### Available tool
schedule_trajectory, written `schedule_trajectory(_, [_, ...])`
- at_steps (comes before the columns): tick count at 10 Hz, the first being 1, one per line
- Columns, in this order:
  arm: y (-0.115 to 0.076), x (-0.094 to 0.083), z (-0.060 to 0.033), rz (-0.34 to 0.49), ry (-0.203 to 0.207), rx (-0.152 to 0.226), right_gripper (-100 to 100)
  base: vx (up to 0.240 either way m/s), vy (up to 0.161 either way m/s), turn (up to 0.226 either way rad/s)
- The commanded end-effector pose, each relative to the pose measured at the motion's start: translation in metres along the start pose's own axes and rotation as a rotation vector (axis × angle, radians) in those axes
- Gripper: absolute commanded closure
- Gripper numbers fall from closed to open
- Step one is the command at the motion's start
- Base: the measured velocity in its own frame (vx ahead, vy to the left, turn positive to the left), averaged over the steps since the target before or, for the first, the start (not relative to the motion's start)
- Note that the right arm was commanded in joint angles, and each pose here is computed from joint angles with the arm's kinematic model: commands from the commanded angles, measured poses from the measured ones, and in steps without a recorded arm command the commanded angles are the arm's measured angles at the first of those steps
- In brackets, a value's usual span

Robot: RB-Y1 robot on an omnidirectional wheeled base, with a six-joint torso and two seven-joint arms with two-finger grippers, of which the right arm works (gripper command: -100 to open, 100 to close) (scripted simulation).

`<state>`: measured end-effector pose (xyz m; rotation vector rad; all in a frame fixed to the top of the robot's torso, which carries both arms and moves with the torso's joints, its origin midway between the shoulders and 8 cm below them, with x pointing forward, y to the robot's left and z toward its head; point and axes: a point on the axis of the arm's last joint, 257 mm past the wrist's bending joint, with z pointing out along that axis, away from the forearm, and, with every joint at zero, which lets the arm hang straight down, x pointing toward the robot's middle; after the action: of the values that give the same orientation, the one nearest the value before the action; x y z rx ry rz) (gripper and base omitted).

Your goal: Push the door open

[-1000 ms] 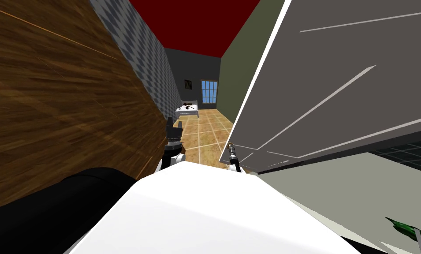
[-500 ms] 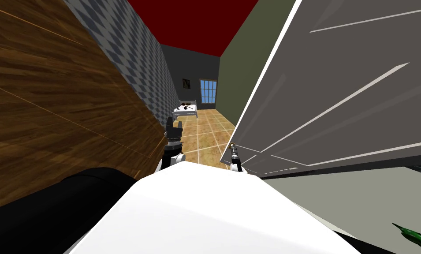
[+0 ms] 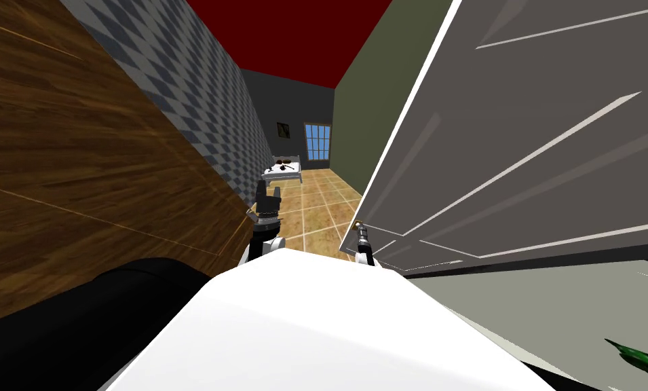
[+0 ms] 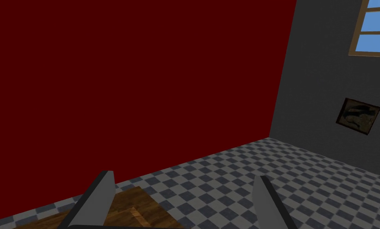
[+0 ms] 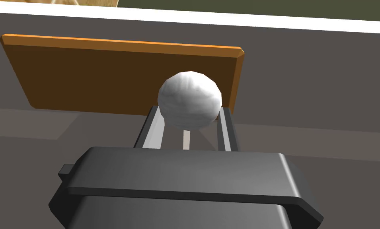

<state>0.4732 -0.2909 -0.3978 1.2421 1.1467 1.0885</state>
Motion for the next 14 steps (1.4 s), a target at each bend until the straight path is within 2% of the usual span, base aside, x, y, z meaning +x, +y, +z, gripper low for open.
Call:
schedule_trajectory(1, [0.007,-0.025,0.0060,-0.005,-0.039,-0.018,100,0.190,0.058,-0.051])
schedule_trajectory(2, [0.007,-0.025,0.0060,-0.005,-0.039,-0.018,100,0.122,0.041,-0.060])
schedule_trajectory(3, [0.007,-0.035,0.0061,-0.002,-0.064,-0.017,100,0.150,0.037,-0.097])
schedule_trajectory(4, [0.008,-0.027,0.0054,0.003,-0.051,-0.014,-100,-0.012,0.091,-0.066])
schedule_trajectory(10, [0.006,-0.019,0.0042,0.034,-0.059,-0.008,-100,-0.193,0.100,-0.040])
schedule_trajectory(11, [0.006,-0.020,0.0042,0.030,-0.058,-0.009,-100,-0.064,0.057,-0.015])
schedule_trajectory(14, [0.006,-0.027,0.0012,0.024,-0.069,-0.015,-100,0.183,-0.030,0.030])
